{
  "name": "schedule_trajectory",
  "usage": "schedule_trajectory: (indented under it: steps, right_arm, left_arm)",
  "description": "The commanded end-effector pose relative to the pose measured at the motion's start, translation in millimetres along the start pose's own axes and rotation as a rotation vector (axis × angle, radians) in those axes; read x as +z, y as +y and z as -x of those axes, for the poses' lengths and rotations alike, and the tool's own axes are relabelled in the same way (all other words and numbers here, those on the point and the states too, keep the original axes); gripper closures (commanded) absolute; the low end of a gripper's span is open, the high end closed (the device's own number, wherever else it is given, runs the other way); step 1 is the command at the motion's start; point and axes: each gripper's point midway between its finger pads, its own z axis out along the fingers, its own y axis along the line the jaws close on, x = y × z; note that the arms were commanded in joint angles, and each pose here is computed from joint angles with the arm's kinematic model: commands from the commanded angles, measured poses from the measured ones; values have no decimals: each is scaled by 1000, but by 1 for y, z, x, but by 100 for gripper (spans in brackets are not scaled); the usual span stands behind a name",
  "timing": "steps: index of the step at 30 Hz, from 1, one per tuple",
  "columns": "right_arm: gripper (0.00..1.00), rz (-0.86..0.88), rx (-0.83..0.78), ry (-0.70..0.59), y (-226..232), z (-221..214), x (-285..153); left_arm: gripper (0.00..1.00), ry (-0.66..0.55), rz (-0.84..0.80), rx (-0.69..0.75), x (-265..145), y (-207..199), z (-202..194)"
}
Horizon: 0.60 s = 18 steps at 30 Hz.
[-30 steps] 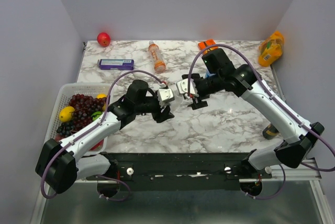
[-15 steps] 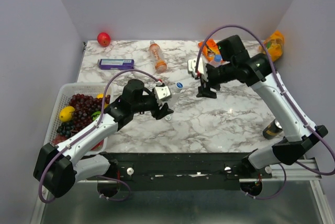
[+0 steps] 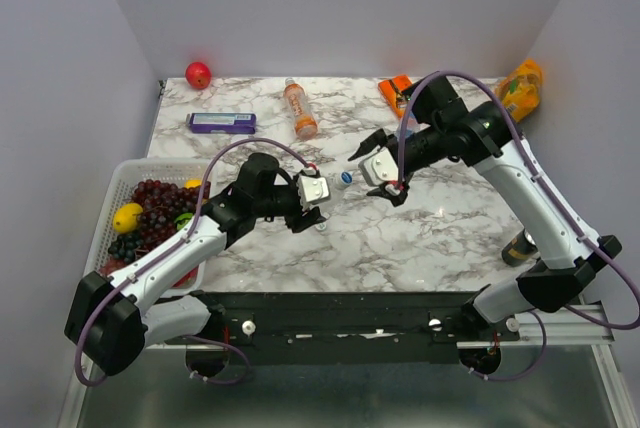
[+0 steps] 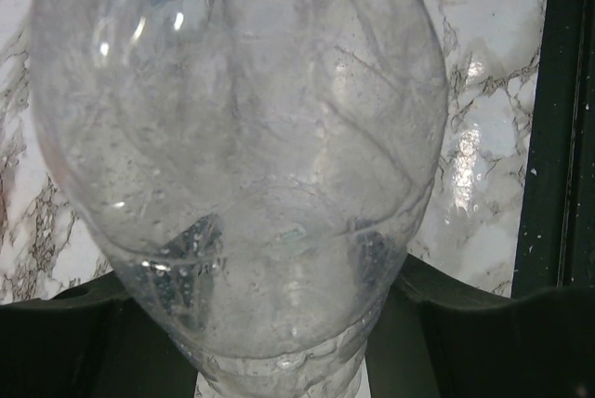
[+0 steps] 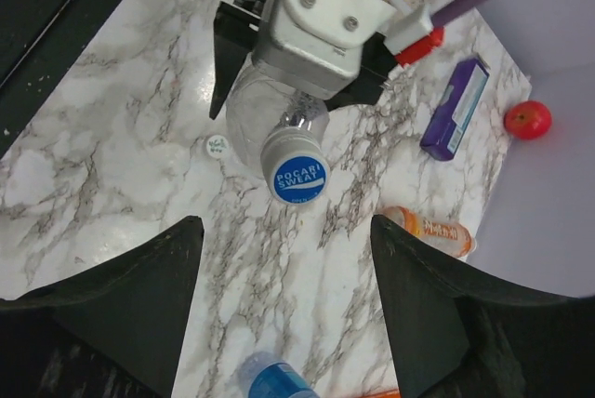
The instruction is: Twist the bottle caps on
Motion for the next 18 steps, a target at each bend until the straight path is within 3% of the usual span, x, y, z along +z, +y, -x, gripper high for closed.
schedule_trajectory:
  steps: [1, 7, 18]
  right_arm:
    - [20, 101, -135, -46, 25, 12, 3]
    - [23, 130, -145, -83, 23, 18, 11]
    - [41, 213, -137, -76, 35, 9, 22]
  left_arm:
    - [100, -25, -21, 66, 0, 2, 16]
    - [100, -10, -37, 96, 0, 1, 17]
    - [100, 4, -27, 145, 0, 5, 17]
